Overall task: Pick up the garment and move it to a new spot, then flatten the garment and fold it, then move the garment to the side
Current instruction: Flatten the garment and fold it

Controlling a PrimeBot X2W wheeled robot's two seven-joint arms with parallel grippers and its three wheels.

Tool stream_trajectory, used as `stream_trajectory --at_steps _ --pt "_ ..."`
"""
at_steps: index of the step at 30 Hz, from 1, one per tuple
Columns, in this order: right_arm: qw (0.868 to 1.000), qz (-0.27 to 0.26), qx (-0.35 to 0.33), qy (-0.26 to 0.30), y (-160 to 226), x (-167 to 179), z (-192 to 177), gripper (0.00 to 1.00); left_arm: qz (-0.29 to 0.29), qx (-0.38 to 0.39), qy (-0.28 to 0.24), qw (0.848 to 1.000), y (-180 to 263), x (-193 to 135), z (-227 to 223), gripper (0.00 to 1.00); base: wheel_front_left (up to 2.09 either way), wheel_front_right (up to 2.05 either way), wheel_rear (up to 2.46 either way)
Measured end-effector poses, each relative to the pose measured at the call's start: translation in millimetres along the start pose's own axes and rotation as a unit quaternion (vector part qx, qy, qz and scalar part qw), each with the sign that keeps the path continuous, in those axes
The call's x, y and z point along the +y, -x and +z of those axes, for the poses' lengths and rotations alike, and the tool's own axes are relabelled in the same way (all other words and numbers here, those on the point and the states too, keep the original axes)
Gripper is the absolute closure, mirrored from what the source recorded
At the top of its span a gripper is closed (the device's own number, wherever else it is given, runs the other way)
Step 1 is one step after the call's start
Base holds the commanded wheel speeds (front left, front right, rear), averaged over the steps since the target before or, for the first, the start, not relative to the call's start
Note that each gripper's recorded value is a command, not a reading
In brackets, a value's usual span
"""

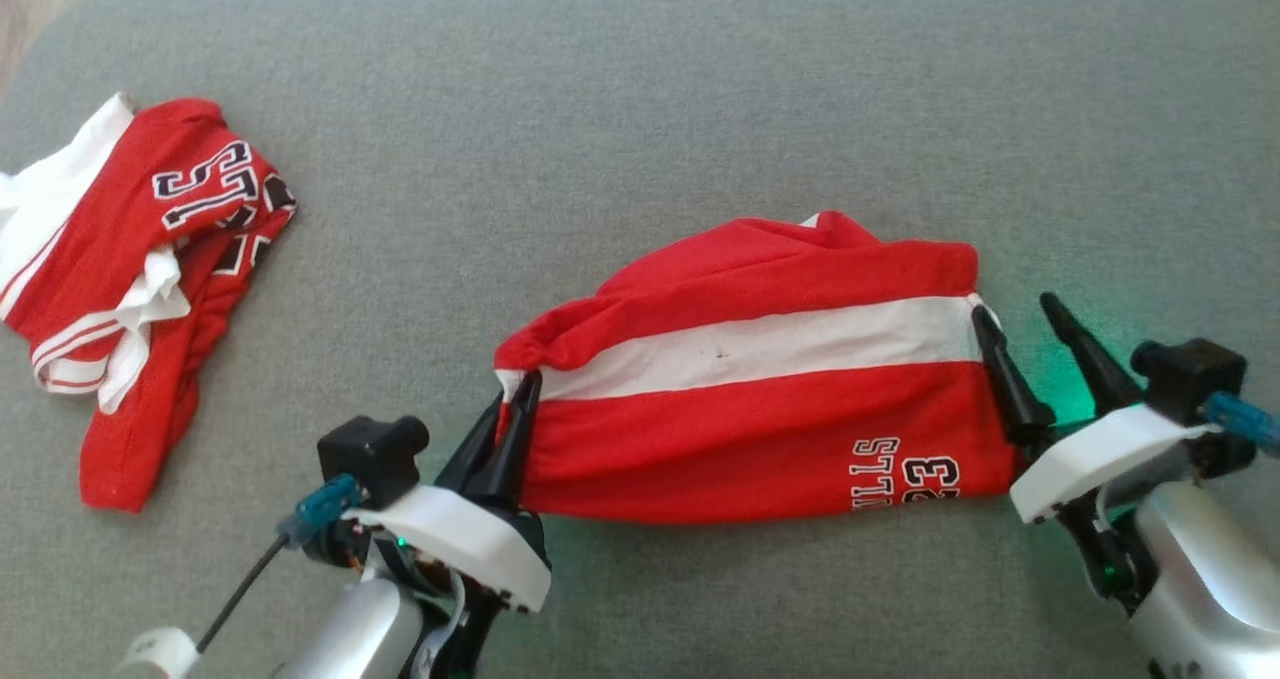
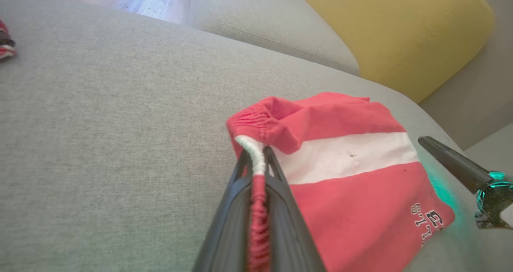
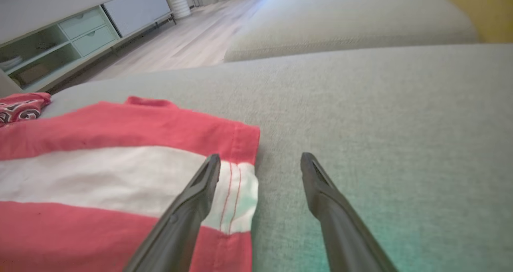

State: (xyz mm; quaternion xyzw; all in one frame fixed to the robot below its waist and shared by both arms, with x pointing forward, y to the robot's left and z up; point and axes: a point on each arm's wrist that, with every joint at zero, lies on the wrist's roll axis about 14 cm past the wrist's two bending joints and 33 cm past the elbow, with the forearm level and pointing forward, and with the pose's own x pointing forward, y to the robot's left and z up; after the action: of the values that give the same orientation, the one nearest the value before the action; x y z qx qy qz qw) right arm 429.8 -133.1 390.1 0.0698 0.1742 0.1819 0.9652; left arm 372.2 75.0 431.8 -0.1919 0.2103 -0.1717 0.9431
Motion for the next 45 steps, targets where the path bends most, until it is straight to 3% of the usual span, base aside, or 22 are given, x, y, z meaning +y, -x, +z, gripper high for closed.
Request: stream_trajectory --at_steps 6,14,17,18,20,23,32,38,45 --pt "0.999 -0.007 0.046 -0.022 -6.2 -2.9 -26.7 0.0 0.002 0.0 0.001 1.0 -5.1 4.3 -0.6 1.0 0.0 0.0 0.0" --pt "0.998 0.023 0.058 -0.024 -19.7 15.3 -27.7 0.02 0.003 -0.001 0.001 1.0 -10.4 5.0 0.7 1.0 0.0 0.0 0.0" --pt "0.997 0.038 0.067 -0.026 -16.3 24.3 -32.5 0.3 0.002 -0.004 0.001 1.0 -10.6 3.9 1.3 1.0 0.0 0.0 0.0" --pt "0.996 0.041 0.07 -0.025 -14.9 25.4 -33.7 0.53 0.001 -0.004 0.0 1.0 -10.7 3.5 1.4 1.0 0.0 0.0 0.0" --pt "0.996 0.043 0.076 -0.02 -12.3 24.6 -35.5 0.76 0.0 -0.005 -0.001 1.0 -10.7 2.8 1.5 1.0 0.0 0.0 0.0" --pt "0.996 0.046 0.08 -0.009 -10.4 23.8 -35.4 0.96 -0.001 -0.008 -0.003 1.0 -10.2 1.9 2.8 1.0 0.0 0.0 0.0" --pt "0.998 0.027 0.055 0.019 -0.5 9.6 -17.8 1.0 -0.016 -0.054 -0.017 0.998 -5.5 -10.3 23.5 1.0 0.0 0.0 0.0" --pt "0.999 -0.007 -0.036 0.034 7.7 -16.7 46.1 1.0 -0.057 -0.108 -0.03 0.992 -1.8 -32.3 51.9 1.0 0.0 0.0 0.0" --pt "0.984 -0.063 -0.158 0.045 50.6 -48.7 123.1 1.0 -0.147 -0.195 -0.06 0.968 1.0 -83.8 115.5 1.0 0.0 0.0 0.0"
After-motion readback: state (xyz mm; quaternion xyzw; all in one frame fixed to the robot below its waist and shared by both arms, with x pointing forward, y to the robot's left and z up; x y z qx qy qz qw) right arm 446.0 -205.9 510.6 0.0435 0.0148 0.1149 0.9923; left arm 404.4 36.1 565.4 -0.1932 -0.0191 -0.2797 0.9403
